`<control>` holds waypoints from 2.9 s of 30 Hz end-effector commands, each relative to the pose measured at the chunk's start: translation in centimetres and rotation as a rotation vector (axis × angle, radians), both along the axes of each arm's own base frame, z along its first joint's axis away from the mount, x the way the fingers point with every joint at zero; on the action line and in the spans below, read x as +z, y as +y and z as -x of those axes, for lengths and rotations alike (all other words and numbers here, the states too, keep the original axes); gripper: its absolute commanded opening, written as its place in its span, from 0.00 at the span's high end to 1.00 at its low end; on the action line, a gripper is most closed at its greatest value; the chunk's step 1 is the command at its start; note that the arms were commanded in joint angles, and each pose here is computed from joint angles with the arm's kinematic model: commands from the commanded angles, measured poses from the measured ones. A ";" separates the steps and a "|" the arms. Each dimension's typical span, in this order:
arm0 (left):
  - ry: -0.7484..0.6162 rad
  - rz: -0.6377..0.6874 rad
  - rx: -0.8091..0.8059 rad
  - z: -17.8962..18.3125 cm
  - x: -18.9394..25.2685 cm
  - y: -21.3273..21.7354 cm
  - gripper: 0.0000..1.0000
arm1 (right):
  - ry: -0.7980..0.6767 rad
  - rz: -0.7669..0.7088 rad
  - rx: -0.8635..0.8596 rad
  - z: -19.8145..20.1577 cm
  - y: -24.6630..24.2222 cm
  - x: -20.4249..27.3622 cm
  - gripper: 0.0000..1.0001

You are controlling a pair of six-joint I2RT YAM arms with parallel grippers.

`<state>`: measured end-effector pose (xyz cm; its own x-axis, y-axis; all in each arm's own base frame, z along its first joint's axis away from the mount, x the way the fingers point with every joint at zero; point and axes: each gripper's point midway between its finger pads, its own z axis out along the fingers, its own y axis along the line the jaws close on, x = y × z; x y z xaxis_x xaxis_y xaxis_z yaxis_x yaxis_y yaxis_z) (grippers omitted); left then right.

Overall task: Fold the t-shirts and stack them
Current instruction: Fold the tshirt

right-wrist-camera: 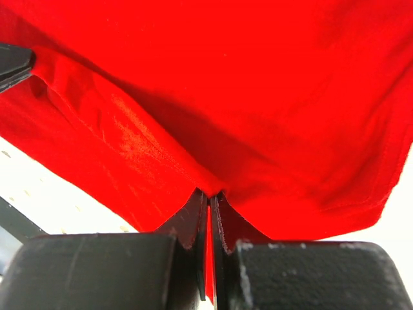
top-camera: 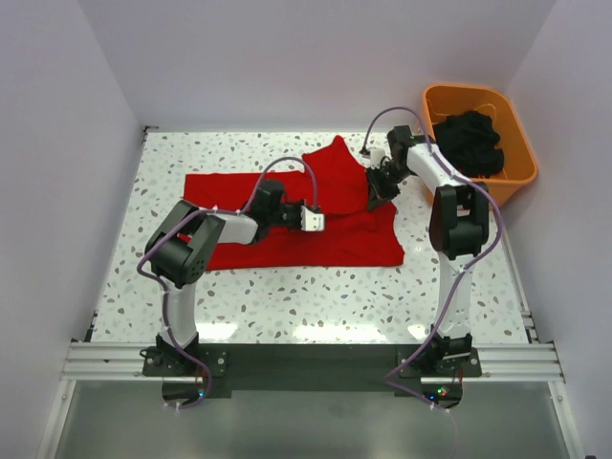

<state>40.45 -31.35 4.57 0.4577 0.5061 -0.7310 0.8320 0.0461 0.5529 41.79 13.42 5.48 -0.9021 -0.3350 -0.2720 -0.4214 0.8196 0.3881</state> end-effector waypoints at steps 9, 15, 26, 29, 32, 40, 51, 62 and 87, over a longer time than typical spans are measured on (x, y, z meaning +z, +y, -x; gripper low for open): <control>-0.038 0.029 0.068 -2.4 1.4 0.4 1.00 | -0.062 0.025 0.021 -2.0 0.8 0.3 1.00; 0.001 0.044 0.124 -3.1 1.8 0.7 1.00 | -0.086 0.063 0.018 -2.7 0.5 0.0 0.95; 0.225 0.056 0.527 -8.5 6.3 5.1 0.55 | -0.244 0.208 0.025 -4.2 -2.3 5.1 0.44; 0.415 0.084 0.575 -6.7 7.8 9.1 0.54 | -0.238 0.223 0.078 -1.8 -2.9 6.7 0.46; 0.594 0.038 0.608 -3.3 7.9 13.2 0.54 | -0.169 0.218 0.162 1.8 -3.1 6.7 0.50; 0.956 -0.149 0.736 7.1 5.1 25.9 0.55 | -0.044 0.286 0.284 8.3 -3.0 3.5 0.55; 0.974 -0.423 1.029 12.1 -3.5 35.4 0.60 | -0.005 0.453 0.355 8.5 -5.4 -2.6 0.63; 1.091 -0.539 1.070 18.9 -6.4 37.2 0.64 | 0.045 0.519 0.474 13.6 -6.2 -4.6 0.64; 0.629 0.170 1.103 -11.9 9.9 38.4 0.36 | -0.425 0.099 -0.088 -13.8 0.2 5.7 0.52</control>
